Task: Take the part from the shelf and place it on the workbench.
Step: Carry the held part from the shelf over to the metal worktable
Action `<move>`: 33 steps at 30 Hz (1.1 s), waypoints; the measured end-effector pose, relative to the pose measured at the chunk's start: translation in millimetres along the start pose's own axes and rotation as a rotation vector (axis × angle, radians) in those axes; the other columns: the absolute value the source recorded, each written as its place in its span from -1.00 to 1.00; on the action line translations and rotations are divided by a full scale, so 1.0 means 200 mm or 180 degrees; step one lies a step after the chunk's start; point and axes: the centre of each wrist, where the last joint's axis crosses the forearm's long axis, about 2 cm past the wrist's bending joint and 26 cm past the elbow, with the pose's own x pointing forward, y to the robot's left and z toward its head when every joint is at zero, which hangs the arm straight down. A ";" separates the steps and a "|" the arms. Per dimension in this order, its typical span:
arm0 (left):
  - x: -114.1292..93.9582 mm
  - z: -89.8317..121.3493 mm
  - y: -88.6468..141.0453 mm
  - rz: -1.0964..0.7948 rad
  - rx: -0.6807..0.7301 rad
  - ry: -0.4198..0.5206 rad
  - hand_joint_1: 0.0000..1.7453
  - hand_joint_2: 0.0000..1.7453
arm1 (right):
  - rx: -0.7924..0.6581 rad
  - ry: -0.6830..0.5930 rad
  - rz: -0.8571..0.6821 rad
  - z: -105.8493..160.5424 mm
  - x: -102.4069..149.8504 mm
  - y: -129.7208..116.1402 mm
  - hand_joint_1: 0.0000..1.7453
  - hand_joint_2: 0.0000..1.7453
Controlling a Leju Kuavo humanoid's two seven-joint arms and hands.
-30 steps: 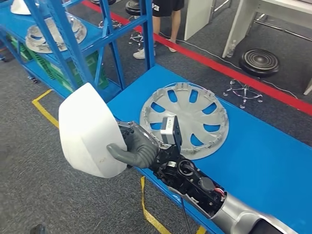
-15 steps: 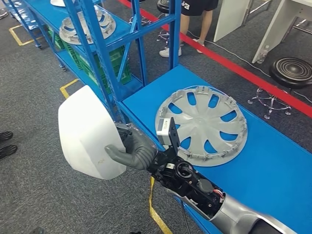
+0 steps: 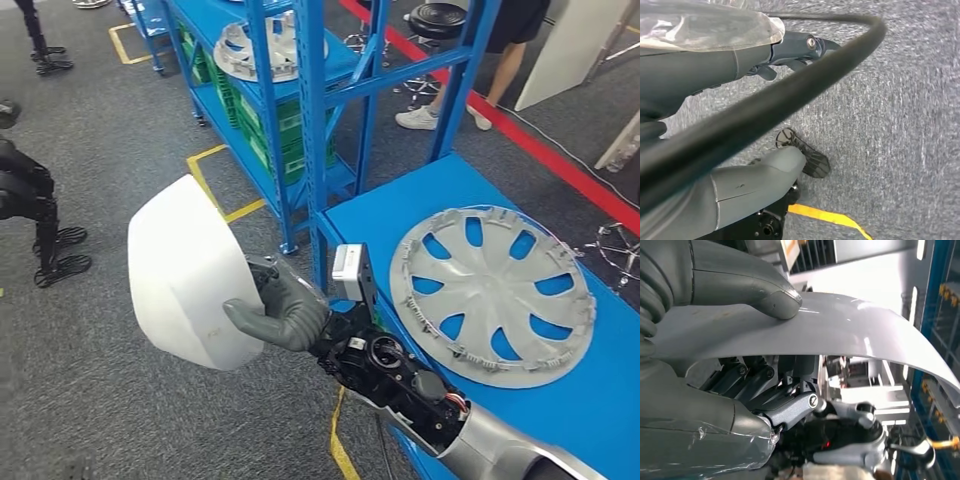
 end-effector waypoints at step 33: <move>0.00 0.00 -0.01 0.0007 -0.0002 0.0010 -1.00 1.00 | 0.0096 0.0023 -0.0001 -0.01 0.00 0.00 0.94 1.00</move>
